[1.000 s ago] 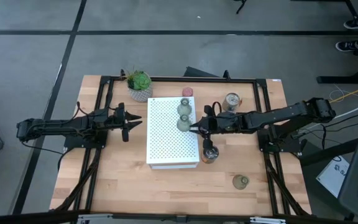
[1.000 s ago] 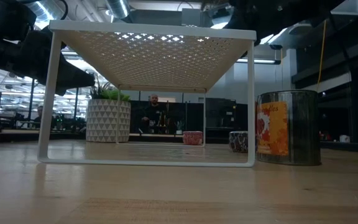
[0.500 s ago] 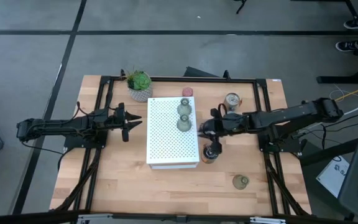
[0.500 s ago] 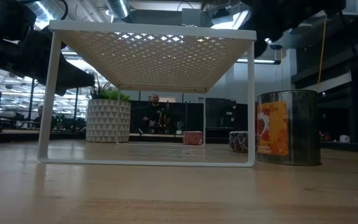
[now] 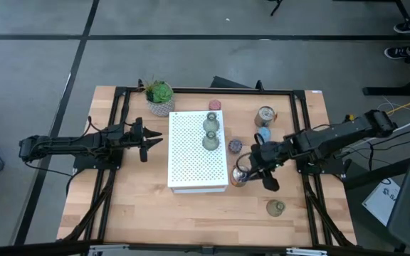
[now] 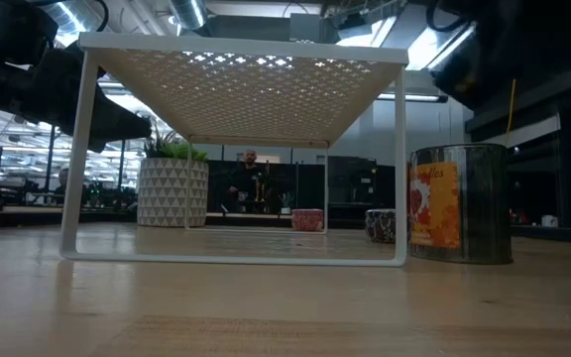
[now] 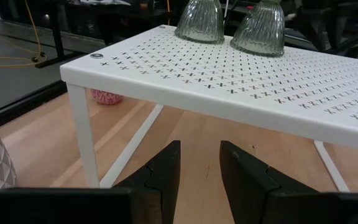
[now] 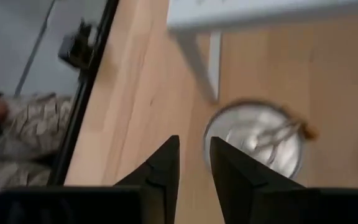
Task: Pick & Place candle stick holders
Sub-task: Align the green glass candle holder with the other green glass candle holder on the shelf
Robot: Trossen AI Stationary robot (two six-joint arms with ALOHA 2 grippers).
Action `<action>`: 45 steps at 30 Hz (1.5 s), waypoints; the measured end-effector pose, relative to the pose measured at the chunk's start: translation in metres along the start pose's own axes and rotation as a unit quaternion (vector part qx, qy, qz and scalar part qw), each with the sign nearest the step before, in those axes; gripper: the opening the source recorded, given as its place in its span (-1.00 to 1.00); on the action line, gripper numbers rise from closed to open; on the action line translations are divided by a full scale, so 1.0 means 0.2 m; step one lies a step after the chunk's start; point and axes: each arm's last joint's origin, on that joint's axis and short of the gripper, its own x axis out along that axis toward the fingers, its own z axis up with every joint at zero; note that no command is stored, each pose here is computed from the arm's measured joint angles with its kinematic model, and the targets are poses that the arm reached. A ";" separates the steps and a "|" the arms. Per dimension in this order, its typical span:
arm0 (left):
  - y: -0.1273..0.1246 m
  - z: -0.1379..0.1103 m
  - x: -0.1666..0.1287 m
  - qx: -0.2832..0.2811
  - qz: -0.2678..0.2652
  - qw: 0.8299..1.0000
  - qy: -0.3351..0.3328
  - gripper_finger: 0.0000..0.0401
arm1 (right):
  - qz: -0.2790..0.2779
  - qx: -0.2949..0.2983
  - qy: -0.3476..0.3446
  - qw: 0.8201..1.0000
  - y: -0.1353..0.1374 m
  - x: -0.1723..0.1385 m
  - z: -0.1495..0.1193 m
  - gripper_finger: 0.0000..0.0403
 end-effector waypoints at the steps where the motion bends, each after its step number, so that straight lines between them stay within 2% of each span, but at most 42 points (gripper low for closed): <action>1: 0.00 0.00 0.00 0.000 0.000 1.000 0.000 -0.47 | 0.003 0.001 0.009 1.000 0.02 0.00 -0.01 -0.56; 7: 0.00 0.00 0.00 0.000 0.000 1.000 0.000 -0.47 | 0.016 -0.010 0.047 0.999 0.09 0.02 -0.07 -0.59; 15: 0.00 0.00 0.00 0.000 0.000 1.000 0.000 -0.47 | 0.023 -0.041 0.049 0.998 0.10 0.02 -0.07 -0.59; 22: 0.00 0.00 0.00 0.000 0.000 1.000 0.000 -0.47 | 0.024 -0.043 0.050 0.998 0.10 0.02 -0.07 -0.59; 30: 0.00 0.00 0.00 0.000 0.000 1.000 0.000 -0.47 | -0.040 -0.046 0.029 0.998 0.09 0.02 -0.07 -0.59; 36: 0.00 0.00 0.00 0.000 0.000 1.000 0.000 -0.47 | -0.052 -0.046 0.025 0.997 0.08 0.02 -0.06 -0.59; 41: 0.00 0.00 0.00 0.000 0.000 1.000 0.000 -0.47 | -0.055 -0.006 0.020 0.998 0.07 0.02 -0.06 -0.58; 45: 0.00 0.00 0.00 0.000 0.000 1.000 0.000 -0.47 | -0.046 0.081 0.020 0.995 0.06 0.02 -0.06 -0.50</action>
